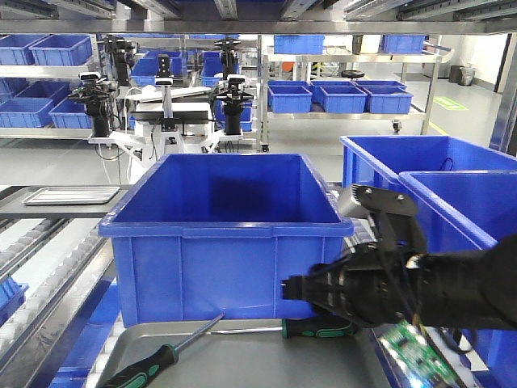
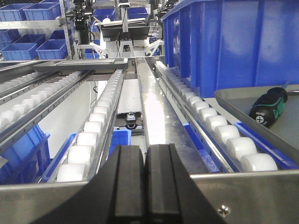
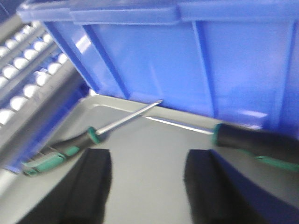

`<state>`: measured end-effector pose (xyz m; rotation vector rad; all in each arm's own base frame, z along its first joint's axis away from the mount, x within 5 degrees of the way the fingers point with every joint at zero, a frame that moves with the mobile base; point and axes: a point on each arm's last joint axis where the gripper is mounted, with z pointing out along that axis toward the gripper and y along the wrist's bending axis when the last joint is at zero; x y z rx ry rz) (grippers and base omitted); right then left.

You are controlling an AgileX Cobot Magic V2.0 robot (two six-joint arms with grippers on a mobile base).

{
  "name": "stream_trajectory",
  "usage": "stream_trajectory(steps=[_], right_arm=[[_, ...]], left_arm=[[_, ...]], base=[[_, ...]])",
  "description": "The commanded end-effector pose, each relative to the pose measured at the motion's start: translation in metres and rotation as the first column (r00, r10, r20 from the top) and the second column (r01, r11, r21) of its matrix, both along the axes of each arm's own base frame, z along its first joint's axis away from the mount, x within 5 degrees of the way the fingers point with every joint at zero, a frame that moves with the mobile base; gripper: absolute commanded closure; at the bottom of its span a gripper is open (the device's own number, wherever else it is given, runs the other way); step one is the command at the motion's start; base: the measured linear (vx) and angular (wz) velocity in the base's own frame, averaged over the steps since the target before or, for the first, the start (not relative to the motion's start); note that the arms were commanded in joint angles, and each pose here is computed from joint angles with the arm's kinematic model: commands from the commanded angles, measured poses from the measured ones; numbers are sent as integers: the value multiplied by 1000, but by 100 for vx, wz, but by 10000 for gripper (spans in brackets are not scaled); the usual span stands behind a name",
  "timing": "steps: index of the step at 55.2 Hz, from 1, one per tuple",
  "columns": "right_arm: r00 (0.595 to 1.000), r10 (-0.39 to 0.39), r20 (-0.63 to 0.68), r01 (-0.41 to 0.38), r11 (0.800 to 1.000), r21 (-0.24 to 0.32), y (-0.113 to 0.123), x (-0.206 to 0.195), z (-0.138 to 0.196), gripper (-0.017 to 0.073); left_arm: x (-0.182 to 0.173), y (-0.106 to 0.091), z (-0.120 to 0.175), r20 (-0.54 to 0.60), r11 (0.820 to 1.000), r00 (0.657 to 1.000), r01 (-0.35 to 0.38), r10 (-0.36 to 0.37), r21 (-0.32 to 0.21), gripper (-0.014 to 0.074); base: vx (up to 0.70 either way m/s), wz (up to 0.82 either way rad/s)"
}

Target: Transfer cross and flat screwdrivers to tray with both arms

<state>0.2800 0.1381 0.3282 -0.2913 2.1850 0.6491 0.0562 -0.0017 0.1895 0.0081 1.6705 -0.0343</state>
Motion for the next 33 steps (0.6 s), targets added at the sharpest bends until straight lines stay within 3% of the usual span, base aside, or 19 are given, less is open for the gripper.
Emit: stream_trajectory(steps=[1, 9, 12, 15, 18, 21, 27, 33], right_arm=[[986, -79, 146, 76, 997, 24, -17, -19, 27, 232], [952, -244, 185, 226, 968, 112, -47, -64, 4, 380], [929, -248, 276, 233, 969, 88, -59, -84, -3, 443], [905, -226, 361, 237, 971, 16, -71, -101, -15, 519], [881, -238, 408, 267, 964, -14, -87, -121, -25, 574], [861, -287, 419, 320, 948, -9, -100, -137, -36, 573], [803, -398, 443, 444, 896, 0, -124, -166, -63, 571], [746, -442, 499, 518, 855, -18, -135, -190, -88, 571]], left_arm=[[-1, 0, 15, 104, 1000, 995, -5, 7, -16, 599], [-1, 0, 15, 104, 1000, 995, -5, 7, -16, 599], [-1, 0, 15, 104, 1000, 995, -5, 7, -16, 599], [-1, 0, 15, 104, 1000, 995, -5, 7, -16, 599], [-1, 0, 15, 104, 1000, 995, -5, 7, -16, 599], [-1, 0, 15, 104, 1000, 995, -5, 7, -16, 599], [-1, 0, 15, 104, 1000, 995, -5, 7, -16, 599], [-1, 0, 15, 104, 1000, 995, -5, 7, -16, 599]], base=[[0, 0], [0, 0], [0, 0], [0, 0], [0, 0], [0, 0], [0, 0], [0, 0]])
